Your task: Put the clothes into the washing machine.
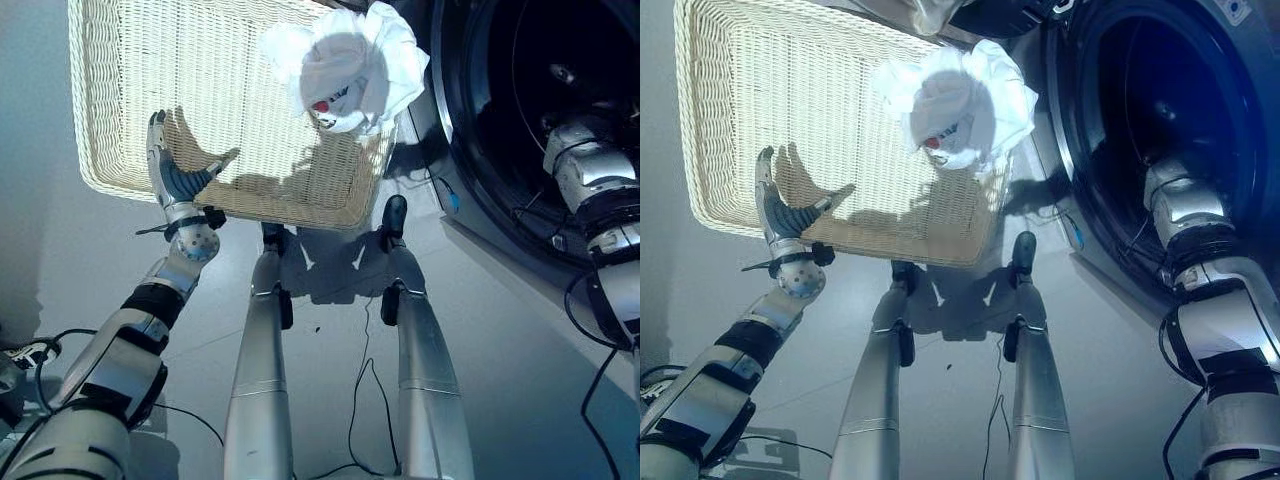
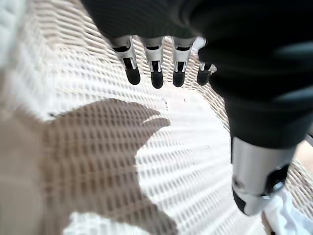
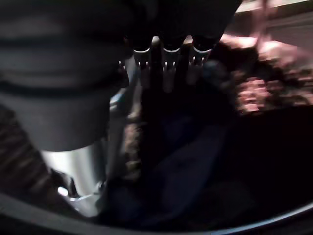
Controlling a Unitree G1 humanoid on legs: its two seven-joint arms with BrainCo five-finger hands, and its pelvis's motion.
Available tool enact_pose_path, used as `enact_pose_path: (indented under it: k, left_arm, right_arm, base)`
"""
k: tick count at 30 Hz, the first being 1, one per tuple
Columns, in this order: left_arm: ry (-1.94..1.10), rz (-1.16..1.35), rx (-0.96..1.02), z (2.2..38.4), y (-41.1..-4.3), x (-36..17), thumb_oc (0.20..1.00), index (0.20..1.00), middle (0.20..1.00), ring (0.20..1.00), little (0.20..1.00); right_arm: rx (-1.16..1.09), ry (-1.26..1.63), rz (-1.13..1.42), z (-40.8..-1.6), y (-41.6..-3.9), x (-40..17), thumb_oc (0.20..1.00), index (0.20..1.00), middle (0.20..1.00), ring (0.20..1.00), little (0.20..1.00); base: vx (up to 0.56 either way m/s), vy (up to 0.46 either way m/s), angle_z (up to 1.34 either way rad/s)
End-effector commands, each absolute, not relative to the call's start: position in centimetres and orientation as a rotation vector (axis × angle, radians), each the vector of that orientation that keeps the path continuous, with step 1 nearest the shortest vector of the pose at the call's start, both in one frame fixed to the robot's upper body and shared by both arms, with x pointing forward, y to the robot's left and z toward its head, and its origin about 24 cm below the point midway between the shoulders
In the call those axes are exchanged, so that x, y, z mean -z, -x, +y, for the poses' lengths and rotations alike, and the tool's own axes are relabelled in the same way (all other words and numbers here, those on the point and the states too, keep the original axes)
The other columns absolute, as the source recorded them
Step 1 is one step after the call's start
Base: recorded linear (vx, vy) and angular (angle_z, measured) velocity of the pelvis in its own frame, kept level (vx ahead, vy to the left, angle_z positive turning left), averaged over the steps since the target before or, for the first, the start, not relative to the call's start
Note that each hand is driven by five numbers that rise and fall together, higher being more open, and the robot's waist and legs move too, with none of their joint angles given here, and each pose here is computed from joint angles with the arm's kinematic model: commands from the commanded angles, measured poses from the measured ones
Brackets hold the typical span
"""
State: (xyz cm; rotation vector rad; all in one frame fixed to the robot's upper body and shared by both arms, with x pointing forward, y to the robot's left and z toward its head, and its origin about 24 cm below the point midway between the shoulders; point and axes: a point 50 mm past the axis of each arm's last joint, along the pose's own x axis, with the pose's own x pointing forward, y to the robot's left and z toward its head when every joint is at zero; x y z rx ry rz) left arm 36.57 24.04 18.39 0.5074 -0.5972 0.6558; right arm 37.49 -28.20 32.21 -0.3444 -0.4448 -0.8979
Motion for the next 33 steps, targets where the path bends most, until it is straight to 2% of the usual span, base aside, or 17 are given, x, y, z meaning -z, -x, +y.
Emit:
enact_pose_path:
  k: [1,6,23,33]
  left_arm:
    - [-0.432,-0.644,-0.686,23.8,-36.5,-19.2,1.0,1.0,1.0,1.0,1.0]
    - [-0.409,-0.649,-0.698,23.2,-36.5,-18.9,1.0,1.0,1.0,1.0,1.0]
    - [-0.391,-0.665,-0.717,21.8,-36.5,-18.7,1.0,1.0,1.0,1.0,1.0]
    - [-0.392,-0.671,-0.707,20.7,-36.8,-19.2,1.0,1.0,1.0,1.0,1.0]
  right_arm:
    - [0.992,0.491,-0.553,-29.0,-36.2,-34.0,1.0,1.0,1.0,1.0,1.0]
    - [0.905,0.676,-0.68,-25.5,-36.3,-33.5,1.0,1.0,1.0,1.0,1.0]
    - [0.527,0.879,-0.948,-18.0,-34.9,-30.6,1.0,1.0,1.0,1.0,1.0]
    - [0.277,1.147,-1.173,-12.0,-33.8,-30.8,1.0,1.0,1.0,1.0,1.0]
  base:
    - [0.0,0.0,0.0]
    - [0.0,0.0,0.0]
    - [0.0,0.0,0.0]
    - [0.0,-0.002,0.01]
